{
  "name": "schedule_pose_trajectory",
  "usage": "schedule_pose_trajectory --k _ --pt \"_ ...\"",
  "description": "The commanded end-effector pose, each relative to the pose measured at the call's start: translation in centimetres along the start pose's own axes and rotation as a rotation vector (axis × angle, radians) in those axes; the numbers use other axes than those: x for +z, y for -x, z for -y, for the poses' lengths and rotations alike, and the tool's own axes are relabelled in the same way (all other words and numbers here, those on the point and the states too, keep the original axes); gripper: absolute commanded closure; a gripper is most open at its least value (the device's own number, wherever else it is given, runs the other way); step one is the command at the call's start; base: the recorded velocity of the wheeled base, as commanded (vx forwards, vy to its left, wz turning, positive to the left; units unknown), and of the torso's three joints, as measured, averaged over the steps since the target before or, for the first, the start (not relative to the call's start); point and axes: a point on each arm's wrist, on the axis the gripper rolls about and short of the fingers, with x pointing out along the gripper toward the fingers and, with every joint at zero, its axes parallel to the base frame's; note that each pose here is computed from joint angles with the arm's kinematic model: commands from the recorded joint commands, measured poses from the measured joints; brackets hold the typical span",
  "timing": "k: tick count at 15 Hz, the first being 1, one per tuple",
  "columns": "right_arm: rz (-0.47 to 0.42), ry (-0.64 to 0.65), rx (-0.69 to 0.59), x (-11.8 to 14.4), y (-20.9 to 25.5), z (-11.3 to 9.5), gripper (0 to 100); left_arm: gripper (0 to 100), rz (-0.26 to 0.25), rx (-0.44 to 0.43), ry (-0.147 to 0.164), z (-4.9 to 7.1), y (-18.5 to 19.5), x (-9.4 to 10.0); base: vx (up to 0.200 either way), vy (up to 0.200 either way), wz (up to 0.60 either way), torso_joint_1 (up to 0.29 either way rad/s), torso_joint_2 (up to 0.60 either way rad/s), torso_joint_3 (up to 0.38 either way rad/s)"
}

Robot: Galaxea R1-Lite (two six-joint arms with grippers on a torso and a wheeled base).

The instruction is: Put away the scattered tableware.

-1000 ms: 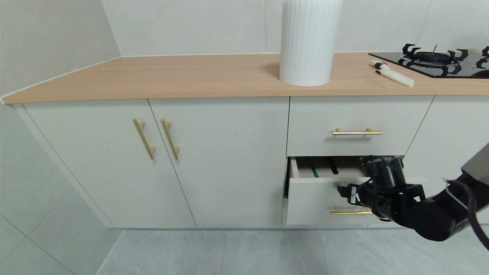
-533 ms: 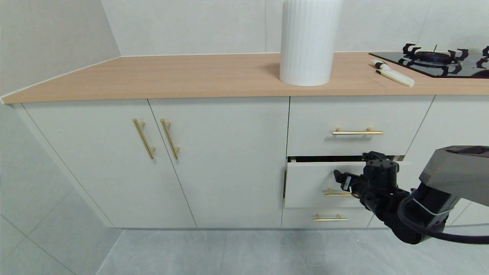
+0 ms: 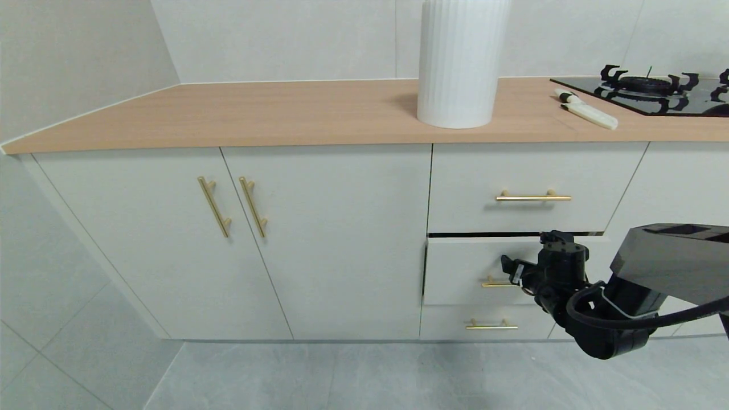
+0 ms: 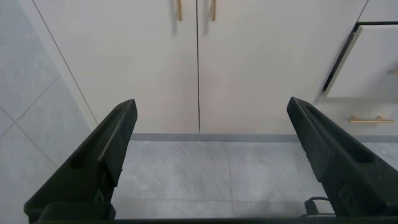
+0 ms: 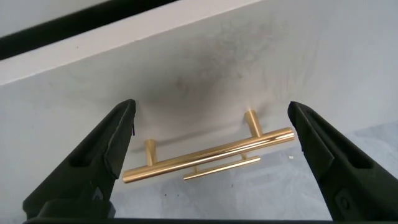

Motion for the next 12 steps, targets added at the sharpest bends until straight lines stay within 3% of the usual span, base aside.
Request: schedule_pose_trajectory --k 1,6,12 --pt "0.004 -0.001 -0.001 -0.1 -0.4 -0.1 0 0 -0.002 0.0 0.0 0.0 0.0 0.0 0.0 0.0 0.0 0.0 0.0 0.0" --pt "0.095 -0.04 -0.098 0.4 -3.0 0.1 0 0 -0.002 0.0 0.0 0.0 0.0 0.0 0.0 0.0 0.0 0.0 0.0 0.0" --pt "0.125 -0.052 -0.121 0.7 -3.6 0.2 0 0 -0.002 0.0 0.0 0.0 0.0 0.0 0.0 0.0 0.0 0.0 0.0 0.0"
